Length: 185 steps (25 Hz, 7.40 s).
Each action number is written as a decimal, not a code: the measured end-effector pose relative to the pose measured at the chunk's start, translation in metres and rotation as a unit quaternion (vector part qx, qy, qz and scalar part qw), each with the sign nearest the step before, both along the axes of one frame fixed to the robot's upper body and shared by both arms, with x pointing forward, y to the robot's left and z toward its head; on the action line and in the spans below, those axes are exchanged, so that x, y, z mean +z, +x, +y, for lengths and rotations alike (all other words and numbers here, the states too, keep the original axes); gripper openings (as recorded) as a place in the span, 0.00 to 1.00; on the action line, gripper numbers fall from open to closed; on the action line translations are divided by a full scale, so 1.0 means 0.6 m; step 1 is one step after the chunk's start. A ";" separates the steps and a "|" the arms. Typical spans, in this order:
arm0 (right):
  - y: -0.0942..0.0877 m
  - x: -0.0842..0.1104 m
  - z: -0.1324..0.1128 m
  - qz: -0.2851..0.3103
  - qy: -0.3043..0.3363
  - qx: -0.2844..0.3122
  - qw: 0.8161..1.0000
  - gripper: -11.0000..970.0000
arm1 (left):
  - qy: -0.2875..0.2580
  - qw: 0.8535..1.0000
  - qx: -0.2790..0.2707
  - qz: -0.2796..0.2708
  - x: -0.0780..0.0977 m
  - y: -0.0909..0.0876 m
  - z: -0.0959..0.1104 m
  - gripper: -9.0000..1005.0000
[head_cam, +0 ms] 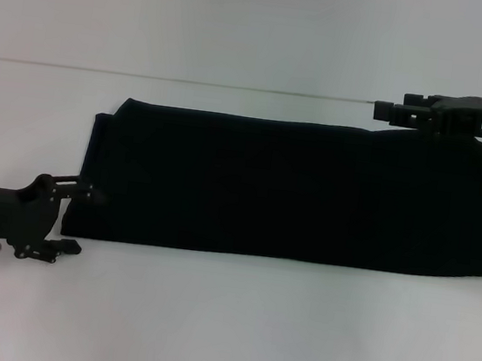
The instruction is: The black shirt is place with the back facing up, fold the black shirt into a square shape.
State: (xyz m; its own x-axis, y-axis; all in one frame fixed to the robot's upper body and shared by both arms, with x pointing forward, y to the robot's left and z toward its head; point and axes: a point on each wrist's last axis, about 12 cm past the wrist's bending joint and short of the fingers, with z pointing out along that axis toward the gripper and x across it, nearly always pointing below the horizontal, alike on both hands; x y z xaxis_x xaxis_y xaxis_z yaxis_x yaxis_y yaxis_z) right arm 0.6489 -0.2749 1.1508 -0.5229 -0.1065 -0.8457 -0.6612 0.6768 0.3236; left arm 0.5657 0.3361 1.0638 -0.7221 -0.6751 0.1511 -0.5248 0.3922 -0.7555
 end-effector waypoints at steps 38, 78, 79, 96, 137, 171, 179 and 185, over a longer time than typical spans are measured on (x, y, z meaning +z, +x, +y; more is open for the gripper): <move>0.003 0.007 0.000 -0.007 0.004 -0.002 1.000 0.79 | 0.031 0.999 -0.001 -0.030 0.011 0.025 0.001 0.89; 0.006 0.010 0.000 -0.011 0.000 -0.006 1.000 0.79 | 0.095 0.991 -0.059 -0.068 0.002 0.030 -0.006 0.17; 0.006 0.009 0.000 -0.011 0.000 -0.006 1.000 0.79 | 0.095 0.991 -0.059 -0.074 0.002 0.029 -0.004 0.14; 0.017 0.000 0.026 -0.021 0.031 -0.048 0.998 0.79 | 0.152 0.967 -0.016 -0.202 0.020 -0.053 0.127 0.03; -0.045 0.012 -0.156 -0.023 0.044 -0.128 0.991 0.79 | -0.178 0.805 -0.270 -0.497 0.036 -0.037 -0.367 0.24; -0.011 -0.106 0.089 0.229 0.072 -0.128 0.962 0.79 | 0.096 0.689 -0.390 -0.603 0.042 0.000 -0.210 0.95; -0.012 -0.116 0.099 0.229 0.061 -0.135 0.962 0.79 | 0.099 0.694 -0.388 -0.598 0.036 -0.003 -0.209 0.95; -0.011 -0.114 0.086 0.228 0.055 -0.140 0.962 0.79 | 0.101 0.697 -0.387 -0.596 0.033 -0.004 -0.210 0.95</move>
State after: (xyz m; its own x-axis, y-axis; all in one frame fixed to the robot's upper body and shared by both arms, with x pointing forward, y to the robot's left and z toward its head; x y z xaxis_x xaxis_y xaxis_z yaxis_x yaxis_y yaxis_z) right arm 0.6423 -0.2234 1.0821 -0.8372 0.1689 -0.5202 -0.2309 0.7531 0.6161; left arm 0.5633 0.2098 1.0836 -0.4133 0.0654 -0.9082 0.8551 0.3708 -0.3624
